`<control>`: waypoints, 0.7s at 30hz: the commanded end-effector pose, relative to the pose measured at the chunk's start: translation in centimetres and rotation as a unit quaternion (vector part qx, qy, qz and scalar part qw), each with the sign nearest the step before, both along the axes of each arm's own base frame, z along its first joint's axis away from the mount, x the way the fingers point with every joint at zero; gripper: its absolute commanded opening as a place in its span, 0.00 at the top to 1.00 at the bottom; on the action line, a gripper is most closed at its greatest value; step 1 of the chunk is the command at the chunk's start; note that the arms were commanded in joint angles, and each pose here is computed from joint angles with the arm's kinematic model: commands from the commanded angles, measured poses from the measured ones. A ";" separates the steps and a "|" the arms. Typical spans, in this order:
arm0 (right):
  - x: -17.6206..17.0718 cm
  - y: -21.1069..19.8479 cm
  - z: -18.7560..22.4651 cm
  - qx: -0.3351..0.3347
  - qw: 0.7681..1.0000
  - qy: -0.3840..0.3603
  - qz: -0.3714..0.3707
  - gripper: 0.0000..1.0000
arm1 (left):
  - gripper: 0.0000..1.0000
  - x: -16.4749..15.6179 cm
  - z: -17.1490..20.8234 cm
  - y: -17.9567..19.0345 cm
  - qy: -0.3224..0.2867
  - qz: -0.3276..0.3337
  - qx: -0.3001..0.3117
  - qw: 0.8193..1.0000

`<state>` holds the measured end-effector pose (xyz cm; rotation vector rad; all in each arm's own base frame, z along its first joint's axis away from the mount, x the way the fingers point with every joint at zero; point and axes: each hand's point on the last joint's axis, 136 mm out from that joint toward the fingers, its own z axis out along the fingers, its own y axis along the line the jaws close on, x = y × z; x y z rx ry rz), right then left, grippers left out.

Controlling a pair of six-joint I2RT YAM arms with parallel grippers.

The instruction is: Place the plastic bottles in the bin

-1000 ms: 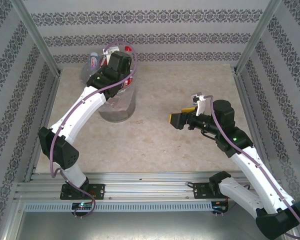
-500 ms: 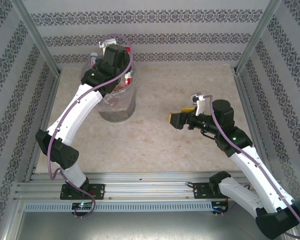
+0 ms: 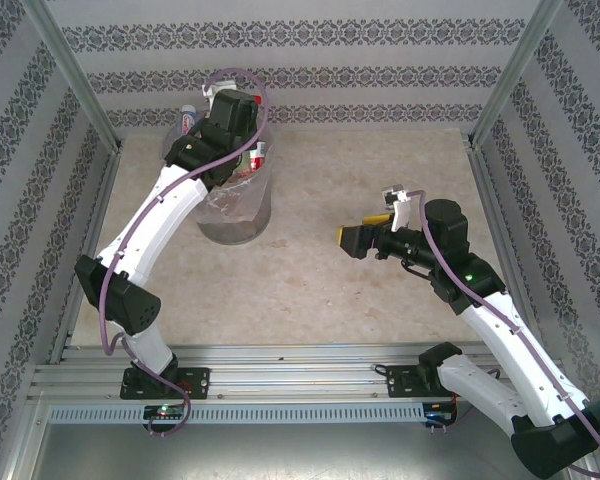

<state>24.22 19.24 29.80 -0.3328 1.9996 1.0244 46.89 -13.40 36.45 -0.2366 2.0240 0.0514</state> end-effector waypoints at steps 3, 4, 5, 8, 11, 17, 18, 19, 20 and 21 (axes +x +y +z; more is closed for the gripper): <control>-0.2 0.0 0.5 0.005 1.000 -0.009 -0.001 0.02 | 0.45 -0.6 -3.0 0.8 0.034 0.011 0.002 0.999; -0.2 0.0 0.5 0.005 1.000 -0.009 -0.001 0.02 | 0.45 -0.7 -3.2 0.9 0.036 0.012 0.003 0.999; -0.2 0.0 0.5 0.006 1.000 -0.008 -0.001 0.02 | 0.46 -0.7 -3.3 1.0 0.036 0.012 0.002 0.999; -0.2 0.0 0.5 0.006 1.000 -0.008 -0.001 0.02 | 0.46 -0.9 -3.3 1.3 0.036 0.015 0.002 0.999; -0.1 0.1 0.4 0.007 1.000 -0.007 0.000 0.02 | 0.39 -0.9 -2.9 1.5 0.032 0.015 0.000 0.999; 0.0 0.1 0.5 0.009 1.000 -0.006 0.000 0.02 | 0.29 -0.6 -0.3 1.9 0.007 0.012 0.004 1.000; 0.0 0.1 0.5 0.009 1.000 -0.007 -0.001 0.02 | 0.28 -0.4 0.1 1.9 0.003 0.012 0.004 1.000; 0.0 0.1 0.5 0.009 1.000 -0.007 -0.001 0.02 | 0.27 -0.4 0.5 1.9 -0.001 0.011 0.003 1.000; 0.1 0.1 0.4 0.007 1.000 -0.007 -0.003 0.02 | 0.25 -0.3 1.0 1.9 -0.005 0.009 0.004 1.000; 0.1 0.1 0.4 0.006 1.000 -0.007 -0.004 0.02 | 0.23 -0.1 1.6 1.8 -0.010 0.007 0.004 1.000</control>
